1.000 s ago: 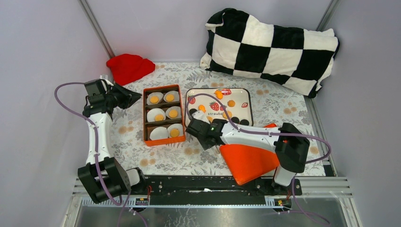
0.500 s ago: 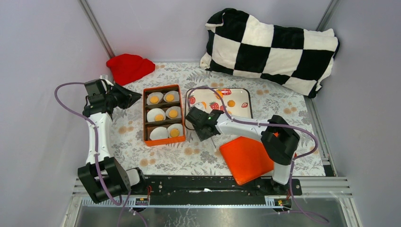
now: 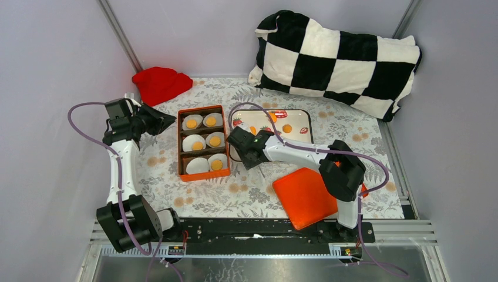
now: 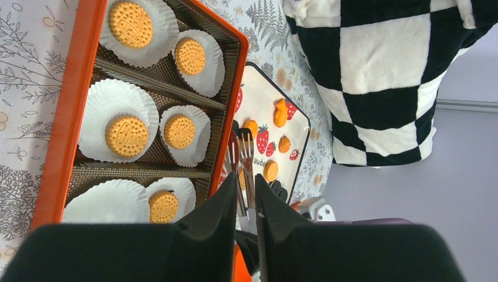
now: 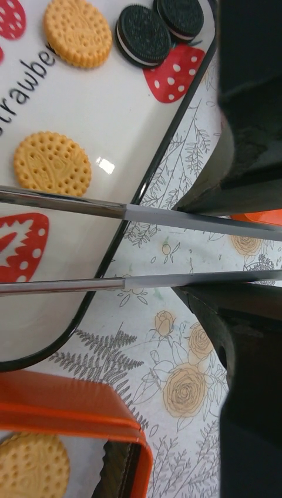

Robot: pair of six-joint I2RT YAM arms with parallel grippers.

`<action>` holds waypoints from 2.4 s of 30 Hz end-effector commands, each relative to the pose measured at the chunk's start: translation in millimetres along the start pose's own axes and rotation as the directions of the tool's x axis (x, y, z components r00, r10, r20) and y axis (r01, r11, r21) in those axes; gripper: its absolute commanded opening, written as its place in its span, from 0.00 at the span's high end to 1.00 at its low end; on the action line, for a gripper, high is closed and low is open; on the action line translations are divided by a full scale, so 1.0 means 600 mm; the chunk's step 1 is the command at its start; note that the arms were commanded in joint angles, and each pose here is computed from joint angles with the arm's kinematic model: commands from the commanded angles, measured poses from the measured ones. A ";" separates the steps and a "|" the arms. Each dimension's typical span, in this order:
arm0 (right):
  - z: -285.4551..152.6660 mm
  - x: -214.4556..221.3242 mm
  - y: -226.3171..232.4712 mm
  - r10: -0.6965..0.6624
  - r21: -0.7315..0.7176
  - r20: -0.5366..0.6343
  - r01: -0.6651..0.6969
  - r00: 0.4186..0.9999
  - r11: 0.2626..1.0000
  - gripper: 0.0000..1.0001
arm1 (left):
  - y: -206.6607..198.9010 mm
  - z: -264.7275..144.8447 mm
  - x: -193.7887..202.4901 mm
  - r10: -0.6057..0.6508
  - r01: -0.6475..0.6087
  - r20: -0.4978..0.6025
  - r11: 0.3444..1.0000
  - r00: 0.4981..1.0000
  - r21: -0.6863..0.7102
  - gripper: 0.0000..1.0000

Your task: Pack the cookies

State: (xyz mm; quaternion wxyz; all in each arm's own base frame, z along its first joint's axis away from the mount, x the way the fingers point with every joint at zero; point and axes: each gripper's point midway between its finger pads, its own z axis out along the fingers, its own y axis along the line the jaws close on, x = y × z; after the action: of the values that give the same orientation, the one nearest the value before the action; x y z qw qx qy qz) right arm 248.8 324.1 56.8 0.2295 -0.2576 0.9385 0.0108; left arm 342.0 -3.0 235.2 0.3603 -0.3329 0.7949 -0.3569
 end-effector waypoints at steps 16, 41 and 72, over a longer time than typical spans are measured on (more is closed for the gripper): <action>-0.227 -0.091 0.044 -0.018 -0.193 0.270 0.073 0.963 0.979 1.00 | -0.004 0.004 -0.009 0.022 -0.022 0.018 1.000 1.000 0.009 0.80; -0.152 -0.059 0.257 -0.282 -0.306 0.221 0.341 0.934 0.889 0.98 | -0.007 -0.006 -0.009 0.048 -0.048 0.027 0.999 0.998 -0.006 0.80; -0.184 -0.026 0.186 -0.221 -0.234 0.205 0.267 0.954 0.935 0.64 | -0.020 -0.007 -0.004 0.062 -0.063 0.021 0.997 0.998 0.044 0.78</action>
State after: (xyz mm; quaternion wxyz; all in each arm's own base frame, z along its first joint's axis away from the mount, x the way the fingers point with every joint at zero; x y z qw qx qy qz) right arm 167.1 423.2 178.8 0.3096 -0.3937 0.8534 0.1441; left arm 341.5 -2.6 235.4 0.3655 -0.3241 0.7981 -0.3526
